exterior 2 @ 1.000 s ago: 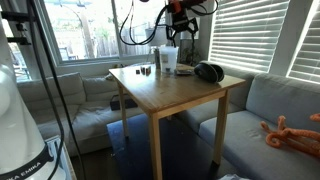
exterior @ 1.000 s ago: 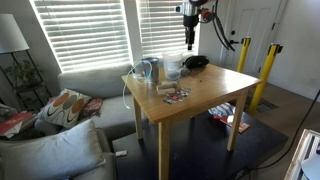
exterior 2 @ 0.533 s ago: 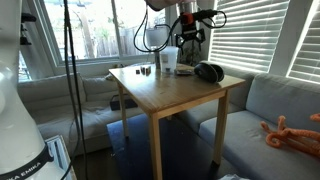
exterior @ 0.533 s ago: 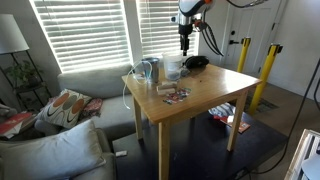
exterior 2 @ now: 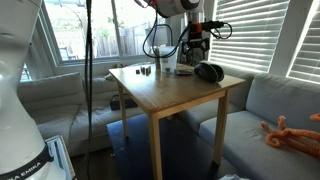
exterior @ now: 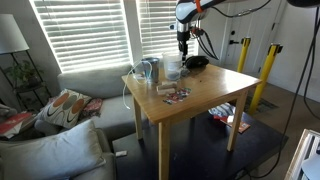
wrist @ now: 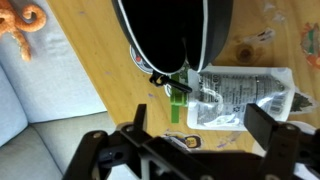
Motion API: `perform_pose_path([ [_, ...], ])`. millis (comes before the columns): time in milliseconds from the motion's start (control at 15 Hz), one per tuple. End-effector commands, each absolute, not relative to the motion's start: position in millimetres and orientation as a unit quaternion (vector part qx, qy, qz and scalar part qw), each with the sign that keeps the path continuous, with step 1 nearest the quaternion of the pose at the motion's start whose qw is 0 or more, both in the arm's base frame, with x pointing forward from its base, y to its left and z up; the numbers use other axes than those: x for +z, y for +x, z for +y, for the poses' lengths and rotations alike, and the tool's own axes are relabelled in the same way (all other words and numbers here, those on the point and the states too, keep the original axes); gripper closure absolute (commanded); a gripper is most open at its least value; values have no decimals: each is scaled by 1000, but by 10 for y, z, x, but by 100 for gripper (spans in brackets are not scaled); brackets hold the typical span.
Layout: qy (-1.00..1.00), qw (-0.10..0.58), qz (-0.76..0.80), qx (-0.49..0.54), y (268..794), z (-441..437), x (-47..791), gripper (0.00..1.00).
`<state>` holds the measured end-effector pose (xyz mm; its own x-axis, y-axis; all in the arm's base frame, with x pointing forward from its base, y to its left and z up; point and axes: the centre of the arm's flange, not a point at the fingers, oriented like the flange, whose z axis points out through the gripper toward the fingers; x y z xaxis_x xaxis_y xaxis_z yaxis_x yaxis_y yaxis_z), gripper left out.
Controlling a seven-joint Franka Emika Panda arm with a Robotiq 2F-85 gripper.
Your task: Move the black pouch to the bottom left side of the table
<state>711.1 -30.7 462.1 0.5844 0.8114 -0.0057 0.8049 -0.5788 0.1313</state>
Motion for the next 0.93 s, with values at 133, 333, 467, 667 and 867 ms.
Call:
perform_pose_path([
  [133, 880, 46, 473, 8, 7337, -315, 4528, 7],
  [333, 881, 48, 470, -9, 7356, -352, 4464, 14],
  [467, 881, 47, 470, -18, 7363, -377, 4427, 21],
  [667, 881, 52, 469, -30, 7356, -403, 4380, 25],
  [867, 880, 65, 470, -32, 7372, -438, 4330, 32],
])
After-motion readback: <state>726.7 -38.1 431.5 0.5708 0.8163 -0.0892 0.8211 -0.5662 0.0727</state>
